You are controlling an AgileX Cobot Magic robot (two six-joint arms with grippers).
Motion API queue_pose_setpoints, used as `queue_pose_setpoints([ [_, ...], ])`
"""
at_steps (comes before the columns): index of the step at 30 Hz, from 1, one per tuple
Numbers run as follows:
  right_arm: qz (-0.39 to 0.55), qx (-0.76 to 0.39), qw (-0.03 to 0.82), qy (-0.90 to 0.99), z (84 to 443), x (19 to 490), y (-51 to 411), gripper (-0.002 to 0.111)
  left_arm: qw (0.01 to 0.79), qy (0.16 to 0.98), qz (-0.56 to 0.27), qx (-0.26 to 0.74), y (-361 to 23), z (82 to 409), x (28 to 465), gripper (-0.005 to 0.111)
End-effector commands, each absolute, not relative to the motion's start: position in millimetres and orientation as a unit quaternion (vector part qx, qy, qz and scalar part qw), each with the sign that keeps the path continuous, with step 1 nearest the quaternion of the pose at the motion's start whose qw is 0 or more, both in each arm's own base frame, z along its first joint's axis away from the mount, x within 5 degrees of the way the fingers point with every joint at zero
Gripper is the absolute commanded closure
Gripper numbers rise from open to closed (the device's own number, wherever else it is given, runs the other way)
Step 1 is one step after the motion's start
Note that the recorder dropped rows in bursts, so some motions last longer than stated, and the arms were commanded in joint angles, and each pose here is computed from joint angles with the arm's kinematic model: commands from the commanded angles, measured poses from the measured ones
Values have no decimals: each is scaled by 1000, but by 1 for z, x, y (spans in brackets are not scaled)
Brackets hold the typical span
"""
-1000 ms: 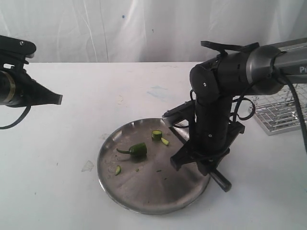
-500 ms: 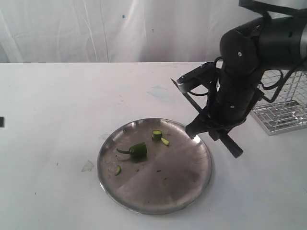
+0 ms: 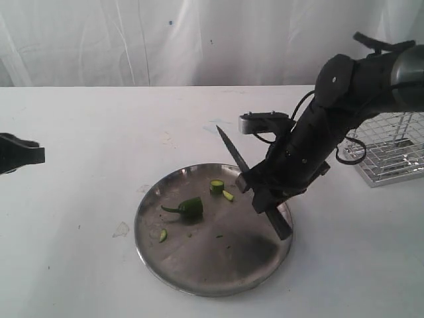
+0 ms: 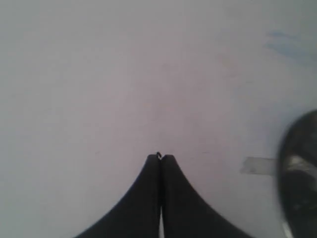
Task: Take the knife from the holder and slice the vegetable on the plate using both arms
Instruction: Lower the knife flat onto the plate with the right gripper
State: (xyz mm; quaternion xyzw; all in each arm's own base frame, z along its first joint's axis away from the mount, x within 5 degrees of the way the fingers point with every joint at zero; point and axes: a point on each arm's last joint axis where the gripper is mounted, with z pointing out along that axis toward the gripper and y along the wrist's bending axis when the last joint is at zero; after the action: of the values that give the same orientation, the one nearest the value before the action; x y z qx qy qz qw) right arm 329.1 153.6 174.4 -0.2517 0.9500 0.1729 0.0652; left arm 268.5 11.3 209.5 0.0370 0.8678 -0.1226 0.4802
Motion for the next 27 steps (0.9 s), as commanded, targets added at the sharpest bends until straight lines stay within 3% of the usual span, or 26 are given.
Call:
queue_pose_setpoints([
  [1, 203, -254, 47, 944, 155, 332, 158, 108, 505, 841, -167, 98, -1, 217, 265, 107],
  [13, 238, -271, 11, 933, 128, 331, 165, 107, 489, 861, -124, 64, 9, 211, 266, 107],
  [20, 238, -270, 10, 933, 127, 331, 165, 88, 491, 859, -129, 61, 8, 212, 266, 107],
  [27, 237, -269, 13, 934, 126, 332, 165, 80, 491, 859, -130, 61, 8, 212, 266, 107],
])
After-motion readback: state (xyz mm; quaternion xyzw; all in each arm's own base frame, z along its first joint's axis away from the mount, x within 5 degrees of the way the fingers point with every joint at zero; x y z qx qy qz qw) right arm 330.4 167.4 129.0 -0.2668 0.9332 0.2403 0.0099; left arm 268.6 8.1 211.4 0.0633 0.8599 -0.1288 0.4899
